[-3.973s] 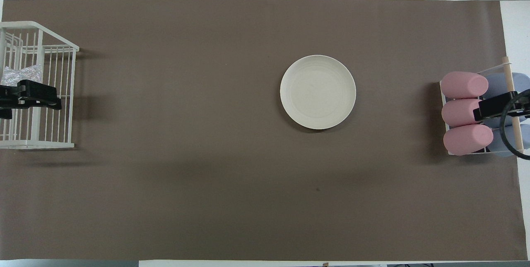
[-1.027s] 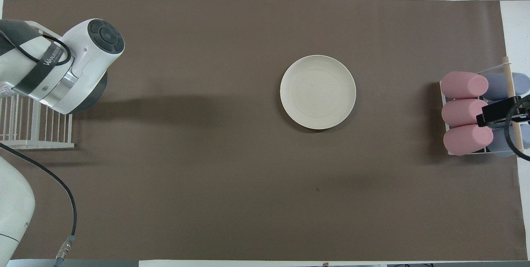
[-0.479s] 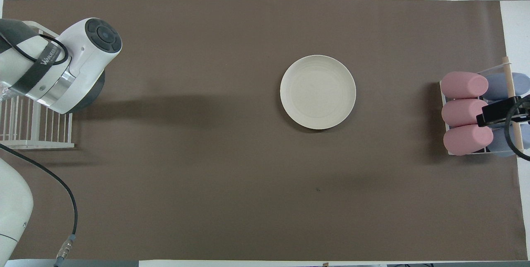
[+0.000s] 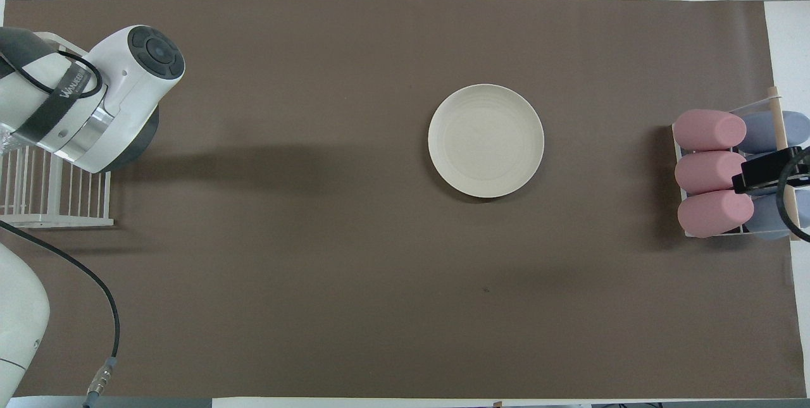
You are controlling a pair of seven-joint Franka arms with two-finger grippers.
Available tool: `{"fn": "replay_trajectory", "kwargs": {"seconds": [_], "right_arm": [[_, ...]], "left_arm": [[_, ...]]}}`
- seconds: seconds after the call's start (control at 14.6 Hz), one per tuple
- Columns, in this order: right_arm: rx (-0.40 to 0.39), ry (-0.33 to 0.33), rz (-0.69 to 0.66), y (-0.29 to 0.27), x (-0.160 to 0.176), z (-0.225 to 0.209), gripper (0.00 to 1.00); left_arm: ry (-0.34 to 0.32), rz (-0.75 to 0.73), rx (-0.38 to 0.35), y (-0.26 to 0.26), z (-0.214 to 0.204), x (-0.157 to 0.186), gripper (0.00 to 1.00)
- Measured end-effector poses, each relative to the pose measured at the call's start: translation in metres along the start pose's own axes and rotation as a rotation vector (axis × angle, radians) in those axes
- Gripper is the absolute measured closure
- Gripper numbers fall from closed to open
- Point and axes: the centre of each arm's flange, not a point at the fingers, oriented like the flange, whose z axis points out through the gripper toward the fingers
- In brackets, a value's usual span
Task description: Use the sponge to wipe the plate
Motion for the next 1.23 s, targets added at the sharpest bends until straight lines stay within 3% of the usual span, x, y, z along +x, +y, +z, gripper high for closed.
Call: {"fn": "replay_trajectory", "kwargs": {"seconds": [0.34, 0.48, 0.75, 0.96, 1.23], "right_arm": [[0.001, 0.001, 0.019, 0.002, 0.0, 0.0, 0.0], [0.0, 0.001, 0.068, 0.0, 0.0, 0.0, 0.0], [-0.005, 0.001, 0.227, -0.014, 0.001, 0.0, 0.0], [-0.01, 0.022, 0.384, -0.042, 0.004, -0.001, 0.0], [0.012, 0.102, 0.608, -0.088, 0.012, -0.002, 0.0]], "left_arm": [[0.008, -0.017, -0.006, -0.01, -0.009, 0.002, 0.95], [-0.015, -0.033, -0.058, -0.032, -0.026, 0.002, 0.95], [-0.107, -0.094, -0.313, -0.107, -0.084, -0.009, 0.95], [-0.181, -0.111, -0.513, -0.125, -0.114, -0.021, 0.95], [-0.265, -0.157, -0.882, -0.17, -0.132, -0.036, 0.95]]}}
